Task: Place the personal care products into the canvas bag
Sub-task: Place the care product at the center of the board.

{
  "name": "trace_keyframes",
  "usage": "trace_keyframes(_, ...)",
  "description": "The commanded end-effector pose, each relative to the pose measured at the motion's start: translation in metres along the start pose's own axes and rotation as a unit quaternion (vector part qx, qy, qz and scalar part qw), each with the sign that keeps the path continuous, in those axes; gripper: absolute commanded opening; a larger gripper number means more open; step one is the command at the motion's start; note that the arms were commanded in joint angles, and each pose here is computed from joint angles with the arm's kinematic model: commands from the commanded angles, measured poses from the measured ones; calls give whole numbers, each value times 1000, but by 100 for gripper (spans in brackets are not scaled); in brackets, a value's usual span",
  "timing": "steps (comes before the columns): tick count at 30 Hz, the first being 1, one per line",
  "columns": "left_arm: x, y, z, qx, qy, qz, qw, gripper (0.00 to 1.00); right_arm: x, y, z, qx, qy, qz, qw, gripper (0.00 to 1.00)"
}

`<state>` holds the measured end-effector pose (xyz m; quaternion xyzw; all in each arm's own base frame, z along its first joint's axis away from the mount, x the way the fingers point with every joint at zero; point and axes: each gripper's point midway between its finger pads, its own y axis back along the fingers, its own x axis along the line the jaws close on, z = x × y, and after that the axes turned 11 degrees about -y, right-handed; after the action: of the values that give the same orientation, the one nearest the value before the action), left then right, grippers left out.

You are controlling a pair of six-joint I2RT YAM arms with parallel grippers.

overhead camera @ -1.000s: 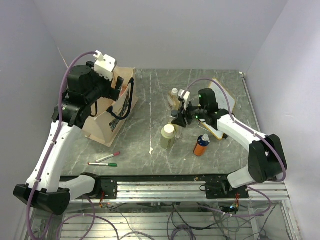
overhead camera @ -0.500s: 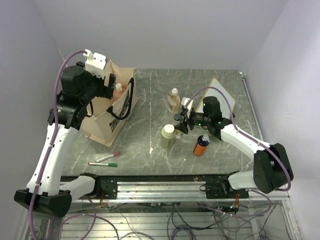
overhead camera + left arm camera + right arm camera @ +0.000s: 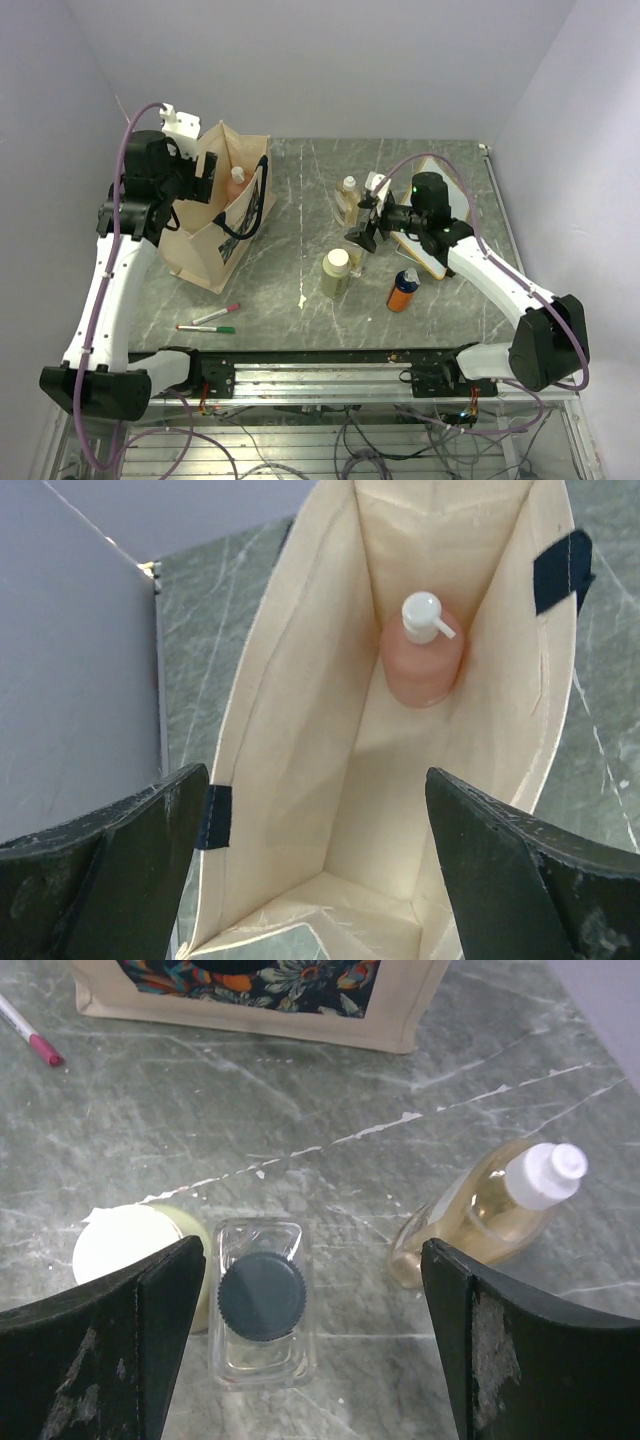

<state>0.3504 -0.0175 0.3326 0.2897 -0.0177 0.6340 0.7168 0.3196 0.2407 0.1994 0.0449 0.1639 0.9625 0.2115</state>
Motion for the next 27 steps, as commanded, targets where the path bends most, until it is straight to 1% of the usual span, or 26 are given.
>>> trace_keyframes(1,-13,1,2,3,-27,-56,998,99,-4,10,36,-10,14,-8,1000,89)
trace_keyframes(4,-25,-6,6,4,-32,-97,995,98,3,4,52,-12,9,18,1000,89)
trace_keyframes(5,-29,-11,4,13,-36,-110,993,97,7,1,59,-14,10,27,999,89)
trace_keyframes(9,-43,-36,-14,73,-58,-155,983,93,20,-14,79,-16,15,52,998,88)
trace_keyframes(11,-58,-46,-21,92,-45,-194,976,88,34,-22,87,-20,19,72,997,88)
trace_keyframes(14,-81,-58,-24,102,-4,-243,964,85,36,-28,88,-27,15,77,997,88)
trace_keyframes(16,-88,-63,-21,100,19,-255,962,85,34,-33,88,-28,15,74,997,88)
trace_keyframes(19,-91,-64,-8,70,46,-258,962,88,31,-47,85,-23,0,77,997,87)
trace_keyframes(21,-94,-64,0,54,63,-263,961,88,30,-57,85,-25,-17,75,997,86)
trace_keyframes(23,-97,-63,4,52,73,-272,958,87,27,-68,85,-25,-40,76,996,84)
trace_keyframes(25,-92,-62,8,51,78,-259,961,87,23,-78,87,-27,-55,73,995,84)
trace_keyframes(27,-81,-61,16,33,77,-230,970,88,18,-86,86,-24,-65,69,995,83)
